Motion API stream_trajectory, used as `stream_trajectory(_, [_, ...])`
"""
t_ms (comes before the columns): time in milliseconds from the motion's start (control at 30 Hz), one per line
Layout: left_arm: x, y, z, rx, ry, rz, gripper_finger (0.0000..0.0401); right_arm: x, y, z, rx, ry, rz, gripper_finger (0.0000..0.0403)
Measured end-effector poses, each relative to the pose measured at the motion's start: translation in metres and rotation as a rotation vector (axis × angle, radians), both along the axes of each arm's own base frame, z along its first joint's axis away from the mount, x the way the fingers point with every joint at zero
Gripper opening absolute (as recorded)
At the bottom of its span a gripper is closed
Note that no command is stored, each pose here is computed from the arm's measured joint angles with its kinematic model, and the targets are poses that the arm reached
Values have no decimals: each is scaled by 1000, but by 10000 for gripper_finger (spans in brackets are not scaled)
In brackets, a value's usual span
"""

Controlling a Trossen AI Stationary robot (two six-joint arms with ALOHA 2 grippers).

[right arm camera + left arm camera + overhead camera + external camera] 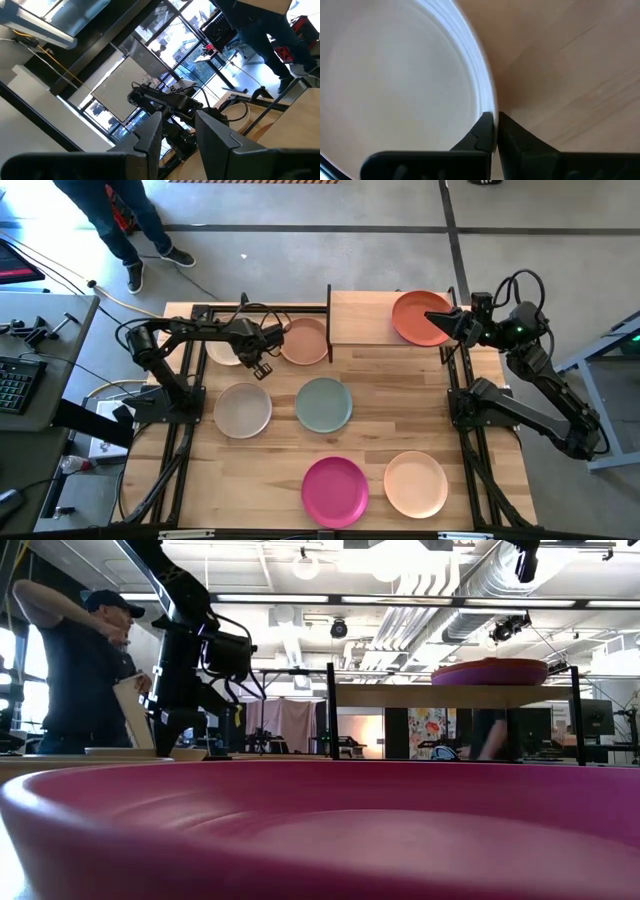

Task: Place and stack plates onto a shelf
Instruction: Stack the white plate on the orange plate on the shelf

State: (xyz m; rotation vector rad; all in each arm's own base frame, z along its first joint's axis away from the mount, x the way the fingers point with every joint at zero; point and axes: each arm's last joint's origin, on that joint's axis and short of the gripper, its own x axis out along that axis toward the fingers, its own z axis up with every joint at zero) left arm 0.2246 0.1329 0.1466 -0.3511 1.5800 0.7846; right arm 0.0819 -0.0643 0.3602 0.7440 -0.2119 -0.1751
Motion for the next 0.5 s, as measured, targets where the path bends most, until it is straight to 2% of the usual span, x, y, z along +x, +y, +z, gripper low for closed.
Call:
stream_trajectory(233, [-1,-2,12,-11,3,-37,1,0,0,0,6,-1,1,101])
stream_trajectory(500, [-3,-2,55,51,-87,-70,1,0,0,0,-45,12,2,101])
